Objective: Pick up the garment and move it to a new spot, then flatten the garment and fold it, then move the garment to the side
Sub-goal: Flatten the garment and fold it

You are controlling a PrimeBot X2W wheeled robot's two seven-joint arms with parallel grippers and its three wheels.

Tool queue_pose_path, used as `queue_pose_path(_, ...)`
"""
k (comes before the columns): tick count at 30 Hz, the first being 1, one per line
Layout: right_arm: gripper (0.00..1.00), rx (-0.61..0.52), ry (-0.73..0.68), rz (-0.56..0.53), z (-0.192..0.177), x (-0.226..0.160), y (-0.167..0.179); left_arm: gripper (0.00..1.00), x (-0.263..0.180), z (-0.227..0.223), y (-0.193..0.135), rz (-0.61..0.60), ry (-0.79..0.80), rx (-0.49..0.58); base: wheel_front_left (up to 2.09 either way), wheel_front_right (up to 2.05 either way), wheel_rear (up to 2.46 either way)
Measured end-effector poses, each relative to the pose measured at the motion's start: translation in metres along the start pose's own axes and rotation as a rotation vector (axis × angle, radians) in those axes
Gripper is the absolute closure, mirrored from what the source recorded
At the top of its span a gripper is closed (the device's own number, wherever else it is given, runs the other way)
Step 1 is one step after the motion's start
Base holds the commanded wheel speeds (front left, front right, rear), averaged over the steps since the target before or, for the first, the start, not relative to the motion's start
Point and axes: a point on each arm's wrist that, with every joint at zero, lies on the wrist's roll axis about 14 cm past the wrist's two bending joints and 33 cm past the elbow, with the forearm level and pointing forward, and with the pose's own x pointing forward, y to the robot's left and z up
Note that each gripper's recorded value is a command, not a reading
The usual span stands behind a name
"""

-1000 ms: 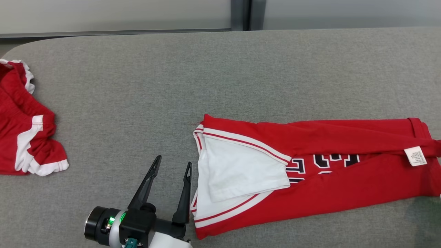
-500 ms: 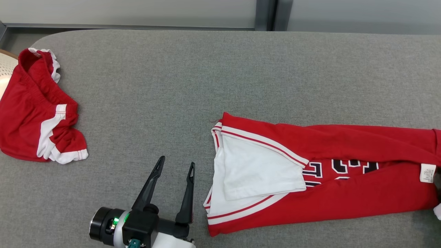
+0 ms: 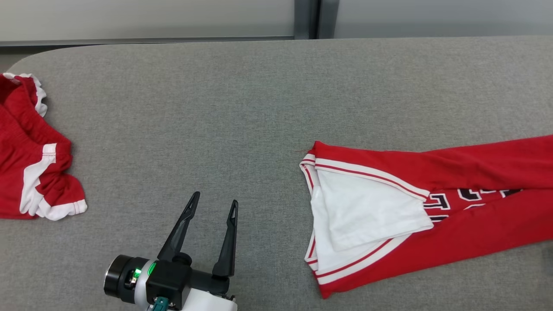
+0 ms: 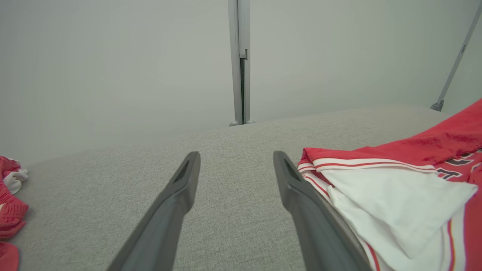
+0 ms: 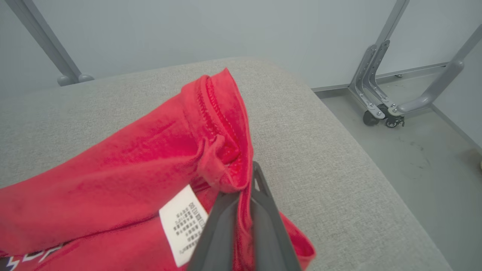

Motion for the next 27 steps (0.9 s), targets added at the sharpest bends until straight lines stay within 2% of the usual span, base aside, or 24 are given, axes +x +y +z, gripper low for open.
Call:
queue_pose_path(4, 1.00, -0.097, -0.117, -0.030, 0.046, -0.009, -0.018, 0.00, 0.005, -0.003, -0.005, -0.027, 0.003, 0.002, 0.00, 0.00, 0.00)
queue_pose_path(7, 1.00, -0.121, -0.180, -0.002, 0.066, -0.016, -0.008, 0.00, 0.007, -0.005, -0.012, -0.056, 0.007, 0.000, 0.00, 0.00, 0.00)
queue_pose_path(16, 1.00, -0.184, -0.253, 0.196, 0.077, -0.053, 0.093, 0.00, 0.008, -0.005, -0.017, -0.080, 0.003, 0.005, 0.00, 0.00, 0.00)
queue_pose_path(27, 1.00, -0.193, -0.229, 0.443, 0.052, -0.088, 0.214, 0.00, -0.006, -0.004, -0.013, -0.069, 0.009, 0.009, 0.00, 0.00, 0.00)
